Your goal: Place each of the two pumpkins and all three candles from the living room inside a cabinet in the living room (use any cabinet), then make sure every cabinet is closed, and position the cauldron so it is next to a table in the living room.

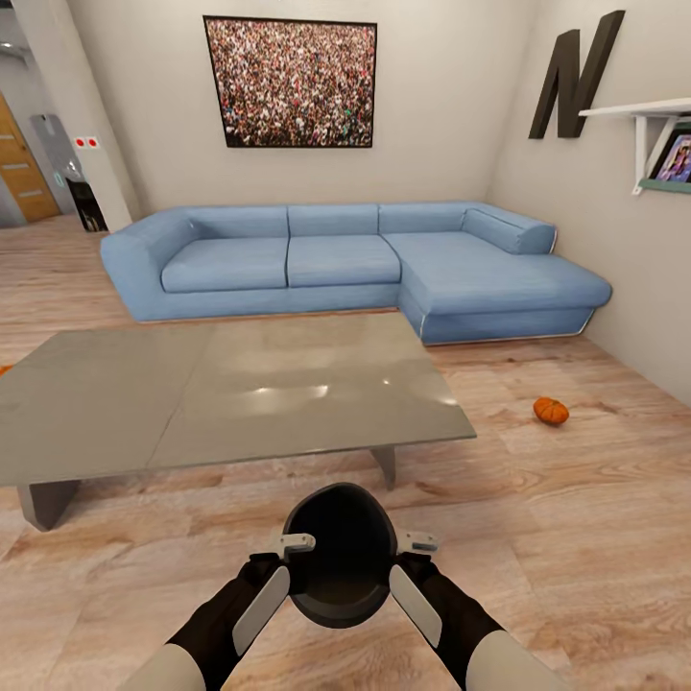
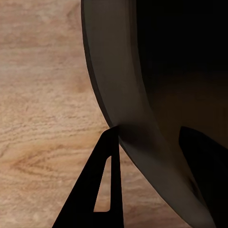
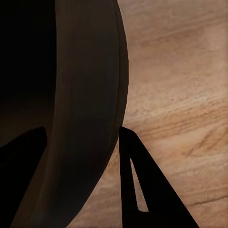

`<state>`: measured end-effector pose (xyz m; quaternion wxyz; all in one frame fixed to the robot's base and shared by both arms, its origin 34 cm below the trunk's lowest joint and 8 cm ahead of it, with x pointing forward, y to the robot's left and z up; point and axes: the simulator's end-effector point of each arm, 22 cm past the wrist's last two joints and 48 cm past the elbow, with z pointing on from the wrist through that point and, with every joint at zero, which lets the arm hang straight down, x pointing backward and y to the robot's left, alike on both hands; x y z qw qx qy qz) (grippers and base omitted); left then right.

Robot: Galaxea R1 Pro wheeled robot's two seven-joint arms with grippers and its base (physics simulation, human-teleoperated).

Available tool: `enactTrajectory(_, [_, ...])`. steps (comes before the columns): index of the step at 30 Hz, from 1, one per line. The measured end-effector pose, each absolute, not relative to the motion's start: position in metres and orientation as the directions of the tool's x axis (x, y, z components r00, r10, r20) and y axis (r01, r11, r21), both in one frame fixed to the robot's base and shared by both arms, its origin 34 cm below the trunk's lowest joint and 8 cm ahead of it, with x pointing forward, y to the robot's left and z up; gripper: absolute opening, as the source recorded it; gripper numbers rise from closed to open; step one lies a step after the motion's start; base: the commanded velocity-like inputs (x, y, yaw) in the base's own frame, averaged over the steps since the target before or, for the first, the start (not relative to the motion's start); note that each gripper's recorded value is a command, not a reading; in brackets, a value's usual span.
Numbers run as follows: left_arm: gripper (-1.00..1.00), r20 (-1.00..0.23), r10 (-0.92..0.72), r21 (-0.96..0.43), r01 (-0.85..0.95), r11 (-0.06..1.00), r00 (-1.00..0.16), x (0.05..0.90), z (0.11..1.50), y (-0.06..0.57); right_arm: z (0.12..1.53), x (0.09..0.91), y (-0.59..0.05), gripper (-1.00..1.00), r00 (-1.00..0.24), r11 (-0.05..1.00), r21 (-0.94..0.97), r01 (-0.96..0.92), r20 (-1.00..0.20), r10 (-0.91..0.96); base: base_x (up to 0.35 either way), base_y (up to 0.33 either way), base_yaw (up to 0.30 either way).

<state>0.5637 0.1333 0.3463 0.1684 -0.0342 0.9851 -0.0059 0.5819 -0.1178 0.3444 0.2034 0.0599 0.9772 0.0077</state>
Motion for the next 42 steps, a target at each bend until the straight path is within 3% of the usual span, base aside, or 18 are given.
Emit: enactTrajectory(42, [-1.0, -0.329, -0.066, -0.018, -0.063, 0.998, -0.942, 0.544, 0.27, 0.134, 0.267, 0.562, -0.118, -1.0, -0.912, 0.993, 0.041, 0.112, -0.393, 0.119, 0.001, 0.0, 0.0])
